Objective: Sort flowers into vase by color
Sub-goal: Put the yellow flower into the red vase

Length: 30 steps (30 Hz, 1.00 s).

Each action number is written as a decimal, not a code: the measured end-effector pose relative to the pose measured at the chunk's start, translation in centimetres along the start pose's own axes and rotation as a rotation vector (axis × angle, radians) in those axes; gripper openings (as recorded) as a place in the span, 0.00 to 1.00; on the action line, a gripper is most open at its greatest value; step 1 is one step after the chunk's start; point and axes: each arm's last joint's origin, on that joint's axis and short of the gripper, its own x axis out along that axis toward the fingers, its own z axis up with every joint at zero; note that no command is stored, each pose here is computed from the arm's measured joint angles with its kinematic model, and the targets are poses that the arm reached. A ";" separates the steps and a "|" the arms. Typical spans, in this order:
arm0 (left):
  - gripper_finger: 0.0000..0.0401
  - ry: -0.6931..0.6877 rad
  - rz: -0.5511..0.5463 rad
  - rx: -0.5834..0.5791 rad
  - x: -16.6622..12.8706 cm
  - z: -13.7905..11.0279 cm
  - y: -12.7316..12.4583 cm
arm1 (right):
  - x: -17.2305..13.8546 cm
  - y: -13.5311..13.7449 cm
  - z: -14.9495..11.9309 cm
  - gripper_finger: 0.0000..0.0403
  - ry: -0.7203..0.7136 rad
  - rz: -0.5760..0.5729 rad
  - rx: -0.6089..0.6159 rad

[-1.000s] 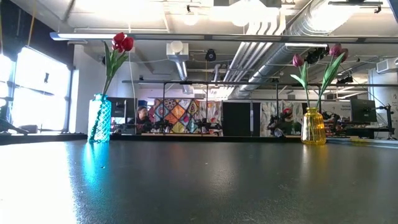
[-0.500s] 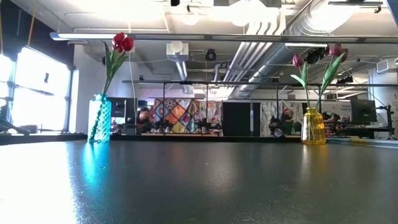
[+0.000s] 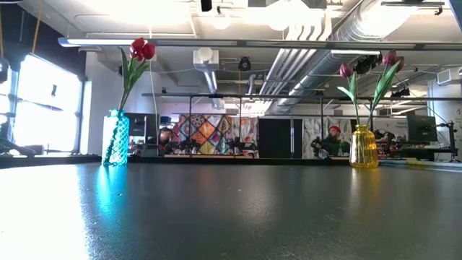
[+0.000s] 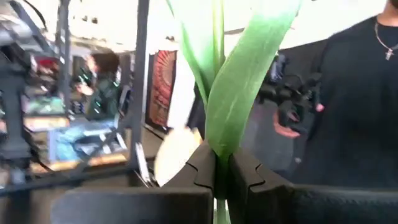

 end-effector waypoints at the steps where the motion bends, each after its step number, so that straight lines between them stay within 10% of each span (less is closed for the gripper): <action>1: 0.00 0.010 -0.011 -0.010 -0.1 -0.4 -0.1 | 0.0 0.0 0.0 0.44 0.001 -0.004 0.001; 30: 0.16 0.176 0.007 -0.126 -0.4 -4.6 -0.3 | -0.1 -1.0 0.5 0.44 -0.013 -0.042 0.097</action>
